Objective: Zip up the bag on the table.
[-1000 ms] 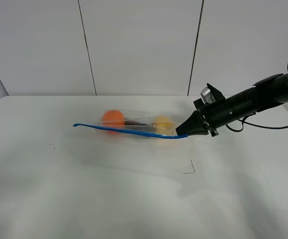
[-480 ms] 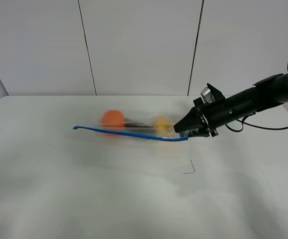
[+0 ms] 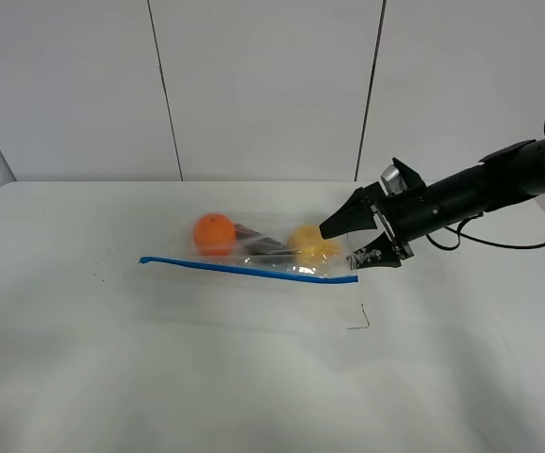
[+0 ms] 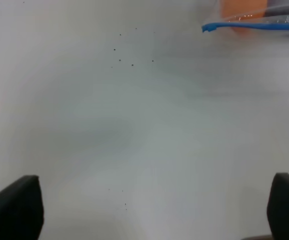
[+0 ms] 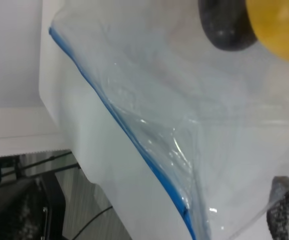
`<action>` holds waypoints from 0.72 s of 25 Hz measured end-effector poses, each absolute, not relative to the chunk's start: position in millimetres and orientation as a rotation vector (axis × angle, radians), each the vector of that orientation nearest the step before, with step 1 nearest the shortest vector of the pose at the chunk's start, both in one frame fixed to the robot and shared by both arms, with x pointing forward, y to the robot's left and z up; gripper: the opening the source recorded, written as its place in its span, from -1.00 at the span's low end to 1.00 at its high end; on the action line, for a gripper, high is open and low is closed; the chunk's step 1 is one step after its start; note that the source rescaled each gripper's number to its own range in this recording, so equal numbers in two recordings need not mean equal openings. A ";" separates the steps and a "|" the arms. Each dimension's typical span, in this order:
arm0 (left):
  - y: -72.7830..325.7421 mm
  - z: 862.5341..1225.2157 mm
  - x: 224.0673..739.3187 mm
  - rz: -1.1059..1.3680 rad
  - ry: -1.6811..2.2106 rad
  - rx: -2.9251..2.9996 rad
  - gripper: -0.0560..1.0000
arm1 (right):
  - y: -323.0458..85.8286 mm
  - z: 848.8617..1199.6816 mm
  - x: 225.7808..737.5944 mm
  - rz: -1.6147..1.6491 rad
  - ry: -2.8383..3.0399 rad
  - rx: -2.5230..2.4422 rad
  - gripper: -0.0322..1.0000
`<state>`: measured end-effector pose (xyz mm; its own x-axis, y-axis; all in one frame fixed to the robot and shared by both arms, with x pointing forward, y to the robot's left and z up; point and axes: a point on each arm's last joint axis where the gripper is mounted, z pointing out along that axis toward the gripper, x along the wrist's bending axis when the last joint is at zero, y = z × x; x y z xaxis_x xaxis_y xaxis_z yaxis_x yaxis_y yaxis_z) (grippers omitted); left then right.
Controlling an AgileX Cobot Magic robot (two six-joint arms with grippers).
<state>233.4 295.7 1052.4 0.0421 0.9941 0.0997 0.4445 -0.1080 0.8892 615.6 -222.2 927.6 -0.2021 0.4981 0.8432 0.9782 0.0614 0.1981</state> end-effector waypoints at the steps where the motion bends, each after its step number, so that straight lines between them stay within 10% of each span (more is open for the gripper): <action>1: 295.7 1052.4 233.4 1.020 1.475 1.637 1.00 | -222.3 927.5 616.2 -1.067 -1.763 -1.483 1.00; 18: 295.7 1052.4 233.4 1.020 1.475 1.637 1.00 | -288.3 958.4 654.7 -0.202 -2.378 -1.970 1.00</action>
<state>233.4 295.7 1052.4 0.0421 0.9941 0.0997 0.4445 -0.1080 0.8892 654.7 -288.3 958.4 -0.1886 0.9748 0.1192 0.9809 0.1813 0.0702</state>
